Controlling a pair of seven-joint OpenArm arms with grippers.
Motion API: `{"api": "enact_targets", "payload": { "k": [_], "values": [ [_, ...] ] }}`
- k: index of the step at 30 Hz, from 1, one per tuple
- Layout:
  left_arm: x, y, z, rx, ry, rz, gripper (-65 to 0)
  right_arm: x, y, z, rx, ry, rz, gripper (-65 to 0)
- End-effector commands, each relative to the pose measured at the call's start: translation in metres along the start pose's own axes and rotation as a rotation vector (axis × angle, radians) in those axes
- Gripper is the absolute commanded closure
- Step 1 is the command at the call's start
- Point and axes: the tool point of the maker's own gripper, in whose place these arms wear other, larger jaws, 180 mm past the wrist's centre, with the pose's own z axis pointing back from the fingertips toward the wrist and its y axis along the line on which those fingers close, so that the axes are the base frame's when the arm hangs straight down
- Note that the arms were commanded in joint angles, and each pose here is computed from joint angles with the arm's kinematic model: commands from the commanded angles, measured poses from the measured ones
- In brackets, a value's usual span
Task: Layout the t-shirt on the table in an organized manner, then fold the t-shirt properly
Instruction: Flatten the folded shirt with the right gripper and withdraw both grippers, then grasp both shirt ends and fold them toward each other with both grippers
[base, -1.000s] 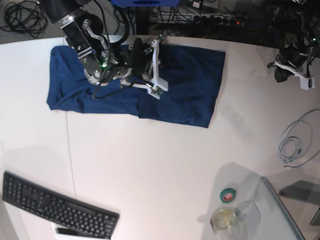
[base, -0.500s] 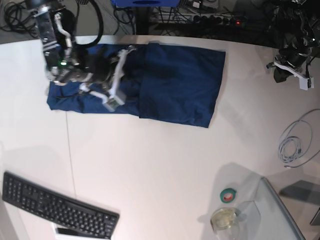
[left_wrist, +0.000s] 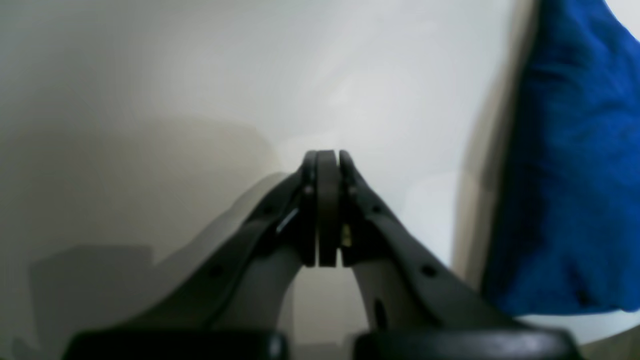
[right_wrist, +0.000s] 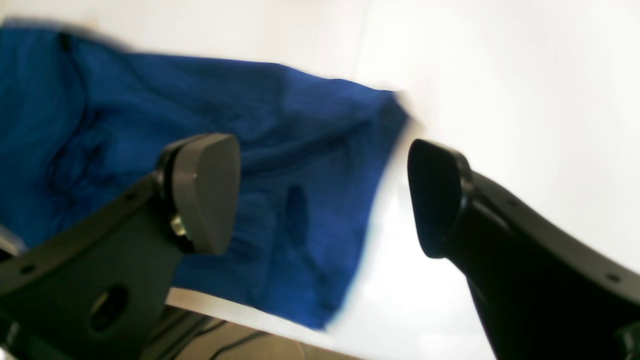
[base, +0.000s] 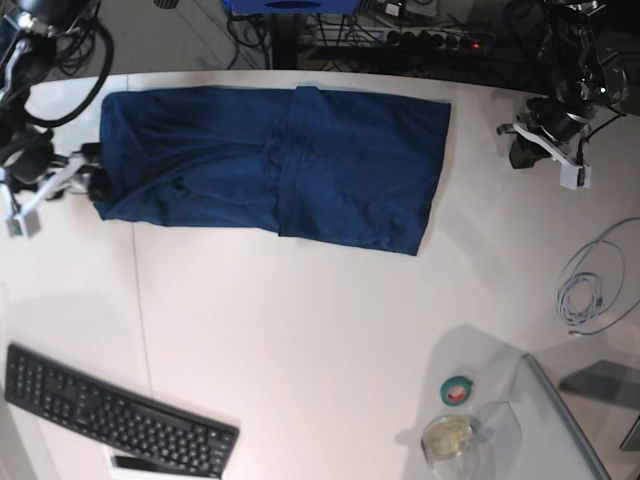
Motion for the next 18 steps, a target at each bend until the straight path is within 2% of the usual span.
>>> {"api": "enact_targets", "payload": {
  "k": [1, 4, 8, 13, 18],
  "values": [
    [0.017, -0.001, 0.001, -0.010, -0.041, -0.027, 0.0, 0.010, -0.012, 0.003, -0.006, -0.027, -0.013, -48.0],
    [0.024, -0.017, -0.008, -0.053, -0.083, -0.043, 0.0, -0.007, -0.035, -0.004, -0.011, 0.020, -0.135, -48.0],
    [0.024, -0.041, -0.017, -0.114, -0.096, -0.074, 0.0, -0.029, -0.045, -0.014, 0.008, 0.066, -0.229, -48.2],
    [0.018, -0.060, -0.024, -0.162, -0.074, -0.097, 0.0, -0.049, -0.036, -0.025, 0.047, 0.115, -0.272, -48.2],
    [0.012, -0.079, -0.035, -0.210, -0.045, -0.109, 0.0, -0.061, -0.002, -0.041, 0.119, 0.182, -0.218, -47.7]
  ]
}}
